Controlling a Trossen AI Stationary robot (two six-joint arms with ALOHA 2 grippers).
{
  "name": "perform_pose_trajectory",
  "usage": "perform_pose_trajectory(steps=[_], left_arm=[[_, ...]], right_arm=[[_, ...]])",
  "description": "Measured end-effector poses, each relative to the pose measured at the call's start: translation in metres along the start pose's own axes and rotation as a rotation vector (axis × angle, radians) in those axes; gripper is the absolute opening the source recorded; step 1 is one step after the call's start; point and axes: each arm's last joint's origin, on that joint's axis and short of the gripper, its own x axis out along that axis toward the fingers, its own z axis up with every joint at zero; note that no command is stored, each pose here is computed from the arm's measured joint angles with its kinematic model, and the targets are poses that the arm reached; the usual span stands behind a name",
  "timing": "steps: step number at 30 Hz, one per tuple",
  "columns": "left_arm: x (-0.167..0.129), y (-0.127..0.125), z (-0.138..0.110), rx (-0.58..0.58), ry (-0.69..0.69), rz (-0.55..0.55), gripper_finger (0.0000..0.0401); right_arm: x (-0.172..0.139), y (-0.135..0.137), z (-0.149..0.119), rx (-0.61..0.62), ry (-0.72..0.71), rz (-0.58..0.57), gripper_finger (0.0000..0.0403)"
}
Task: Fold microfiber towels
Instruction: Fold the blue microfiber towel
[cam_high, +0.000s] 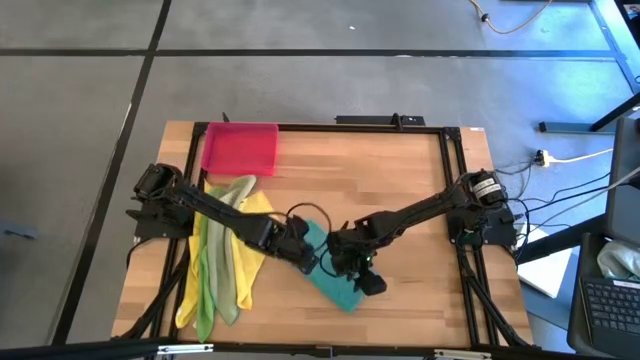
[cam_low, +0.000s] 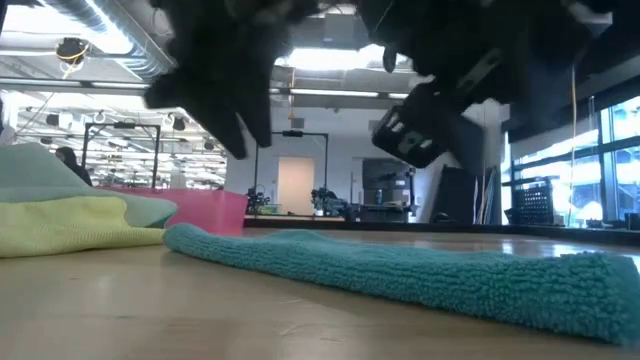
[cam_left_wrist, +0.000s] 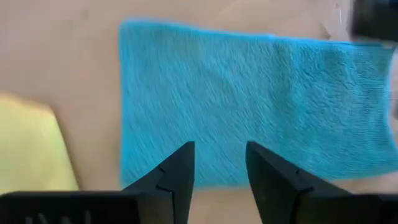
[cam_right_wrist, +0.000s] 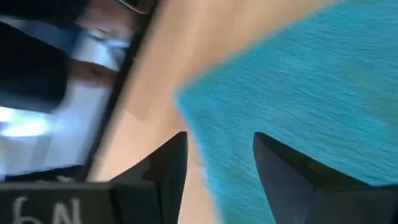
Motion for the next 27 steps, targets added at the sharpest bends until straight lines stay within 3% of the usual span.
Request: perform_pose_trajectory(steps=[7,14,21,27], left_arm=[[-0.028,-0.025,-0.026,-0.127,-0.052,-0.086,0.0135],[-0.088,-0.049,-0.021,-0.152,-0.189,-0.127,0.0135],[-0.149,-0.066,0.006,-0.019,-0.398,-0.191,0.0135],[-0.165,-0.06,0.026,0.055,-0.45,-0.125,0.0135]], right_arm=[[-0.017,-0.03,0.004,-0.084,-0.075,-0.159,0.0154],[-0.033,-0.065,0.018,-0.098,-0.268,-0.275,0.0146],[-0.008,-0.103,0.01,-0.053,-0.255,-0.299,0.0146],[-0.002,-0.117,0.006,-0.023,-0.241,-0.32,0.0146]])
